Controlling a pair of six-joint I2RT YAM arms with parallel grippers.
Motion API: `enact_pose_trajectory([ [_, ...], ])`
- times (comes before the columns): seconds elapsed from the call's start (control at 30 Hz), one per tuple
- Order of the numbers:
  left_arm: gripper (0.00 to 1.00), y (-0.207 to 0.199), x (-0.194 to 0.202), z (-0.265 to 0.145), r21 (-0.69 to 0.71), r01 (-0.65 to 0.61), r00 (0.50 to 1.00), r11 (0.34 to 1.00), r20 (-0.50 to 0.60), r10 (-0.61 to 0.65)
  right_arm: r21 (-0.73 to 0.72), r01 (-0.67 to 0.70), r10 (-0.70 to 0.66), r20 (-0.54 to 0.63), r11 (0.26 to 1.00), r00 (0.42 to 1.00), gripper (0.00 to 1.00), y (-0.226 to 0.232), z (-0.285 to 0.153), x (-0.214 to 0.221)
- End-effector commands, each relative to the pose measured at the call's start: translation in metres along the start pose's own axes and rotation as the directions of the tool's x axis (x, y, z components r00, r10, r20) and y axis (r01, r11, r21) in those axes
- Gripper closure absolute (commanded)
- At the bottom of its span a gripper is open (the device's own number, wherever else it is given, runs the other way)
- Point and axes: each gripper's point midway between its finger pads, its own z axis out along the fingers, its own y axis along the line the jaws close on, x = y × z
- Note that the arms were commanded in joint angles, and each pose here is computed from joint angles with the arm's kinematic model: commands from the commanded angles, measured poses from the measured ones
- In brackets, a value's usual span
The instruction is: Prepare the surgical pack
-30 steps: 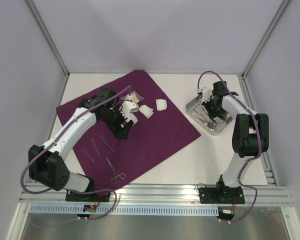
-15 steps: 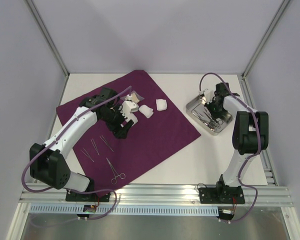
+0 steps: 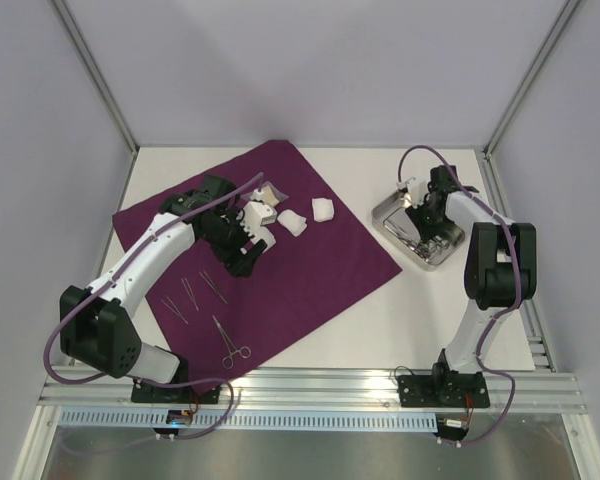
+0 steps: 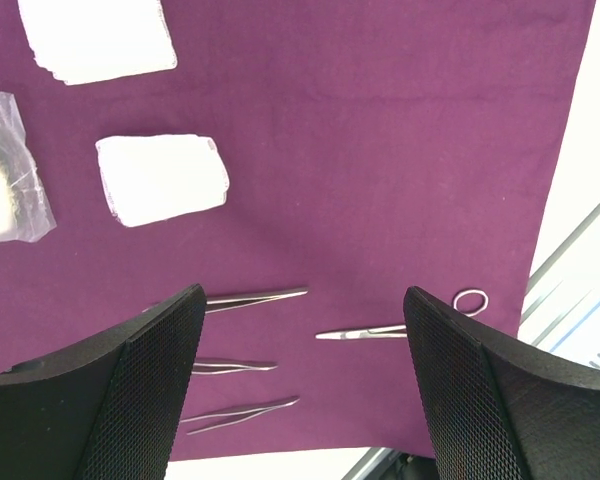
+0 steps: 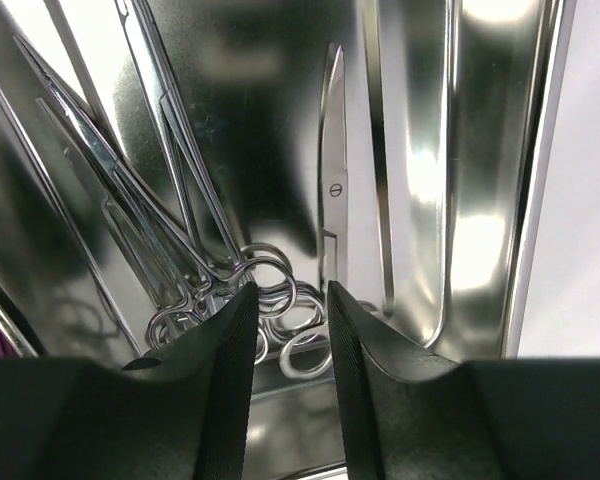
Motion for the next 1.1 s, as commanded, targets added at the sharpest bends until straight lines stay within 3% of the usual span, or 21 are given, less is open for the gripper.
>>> enact_pose_trajectory([
  [0.0, 0.11, 0.006, -0.015, -0.01, -0.036, -0.033, 0.999, 0.999, 0.04, 0.035, 0.061, -0.022, 0.018, 0.069, 0.998, 0.997, 0.63, -0.012, -0.018, -0.027],
  [0.07, 0.11, 0.006, -0.016, -0.016, -0.049, -0.028, 0.999, 0.998, 0.044, 0.031, 0.112, -0.047, 0.037, 0.088, 0.993, 0.995, 0.62, -0.02, -0.034, -0.035],
  [0.23, 0.09, 0.035, 0.0, -0.038, -0.264, 0.009, 1.0, 0.964, -0.017, -0.014, 0.215, -0.179, 0.123, 0.25, 0.96, 0.96, 0.56, -0.013, -0.102, -0.093],
  [0.33, 0.08, 0.05, 0.029, -0.061, -0.39, 0.079, 0.992, 0.917, -0.062, -0.112, 0.248, -0.282, 0.191, 0.336, 0.927, 0.922, 0.55, 0.011, -0.146, -0.114],
  [0.4, 0.08, 0.059, 0.052, -0.073, -0.412, 0.203, 0.97, 0.888, -0.042, -0.241, 0.226, -0.323, 0.217, 0.395, 0.919, 0.893, 0.53, 0.036, -0.17, -0.123],
  [0.47, 0.09, 0.07, 0.08, -0.093, -0.453, 0.334, 0.928, 0.827, 0.004, -0.373, 0.16, -0.327, 0.238, 0.414, 0.931, 0.879, 0.53, 0.091, -0.174, -0.13],
  [0.53, 0.09, 0.074, 0.102, -0.102, -0.483, 0.394, 0.9, 0.782, 0.029, -0.436, 0.071, -0.285, 0.224, 0.451, 0.956, 0.864, 0.54, 0.156, -0.186, -0.139],
  [0.6, 0.07, 0.072, 0.129, -0.113, -0.527, 0.448, 0.87, 0.722, 0.07, -0.488, -0.035, -0.32, 0.301, 0.449, 0.947, 0.842, 0.58, 0.209, -0.176, -0.137],
  [0.7, 0.06, 0.064, 0.157, -0.116, -0.578, 0.443, 0.861, 0.685, 0.06, -0.506, -0.194, -0.143, 0.215, 0.427, 0.971, 0.879, 0.61, 0.339, -0.171, -0.129],
  [0.93, 0.04, 0.054, 0.199, -0.111, -0.65, 0.438, 0.84, 0.622, 0.049, -0.54, -0.269, 0.111, 0.0, 0.381, 0.957, 0.925, 0.72, 0.496, -0.159, -0.103],
  [1.07, 0.04, 0.045, 0.198, -0.107, -0.63, 0.46, 0.839, 0.626, 0.08, -0.538, -0.342, 0.16, -0.045, 0.322, 0.926, 0.946, 0.75, 0.549, -0.134, -0.088],
])
